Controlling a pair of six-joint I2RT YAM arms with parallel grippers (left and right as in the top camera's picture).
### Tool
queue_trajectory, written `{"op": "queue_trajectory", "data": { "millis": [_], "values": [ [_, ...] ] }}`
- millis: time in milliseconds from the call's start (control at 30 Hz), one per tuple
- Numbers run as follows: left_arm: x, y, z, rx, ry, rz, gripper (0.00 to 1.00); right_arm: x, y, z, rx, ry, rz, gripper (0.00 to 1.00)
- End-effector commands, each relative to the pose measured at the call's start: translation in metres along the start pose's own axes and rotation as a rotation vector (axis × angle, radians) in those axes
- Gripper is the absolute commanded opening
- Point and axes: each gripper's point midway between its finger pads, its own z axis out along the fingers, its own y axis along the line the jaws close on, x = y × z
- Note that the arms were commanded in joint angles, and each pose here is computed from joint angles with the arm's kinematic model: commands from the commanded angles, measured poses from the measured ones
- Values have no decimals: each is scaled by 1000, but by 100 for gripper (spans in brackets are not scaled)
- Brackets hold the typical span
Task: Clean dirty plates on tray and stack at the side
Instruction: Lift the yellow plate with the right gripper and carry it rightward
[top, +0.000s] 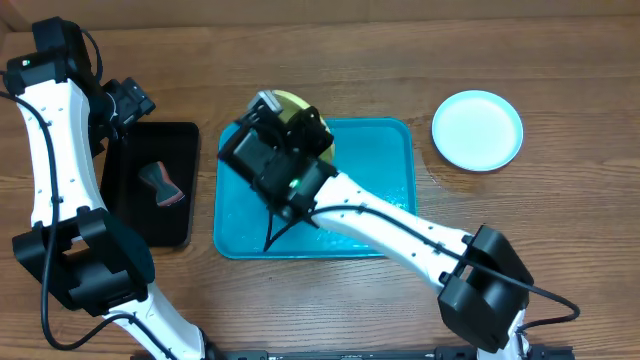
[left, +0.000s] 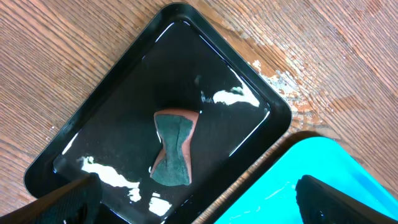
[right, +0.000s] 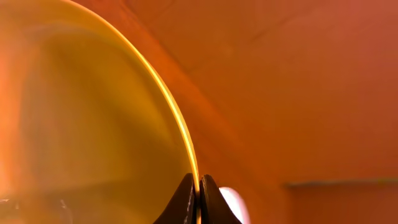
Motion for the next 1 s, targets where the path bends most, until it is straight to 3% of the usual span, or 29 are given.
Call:
{"op": "queue_trajectory", "data": {
  "millis": [0, 267, 500, 600, 667, 767, 833, 967],
  "values": [
    [-3, 0, -6, -2, -19, 2, 100, -14, -40, -24, 176, -12, -140, 4],
    [-3, 0, -6, -2, -19, 2, 100, -21, -65, -42, 340, 2, -109, 4],
    [-3, 0, -6, -2, -19, 2, 100, -21, -67, -42, 349, 5, -95, 4],
    [-3, 0, -6, -2, -19, 2, 100, -20, -65, -38, 333, -20, 47, 4],
    [-3, 0, -6, -2, -20, 2, 100, -18, -44, -23, 191, -50, 194, 4],
    [-3, 0, -6, -2, -20, 2, 100, 0, 19, 0, -234, 6, 139, 4],
    [-3, 0, -6, -2, -20, 2, 100, 15, 35, 12, -397, 70, 160, 4],
    [-3, 0, -6, -2, -19, 2, 100, 45, -4, 46, -350, 211, 431, 4]
  ]
}}
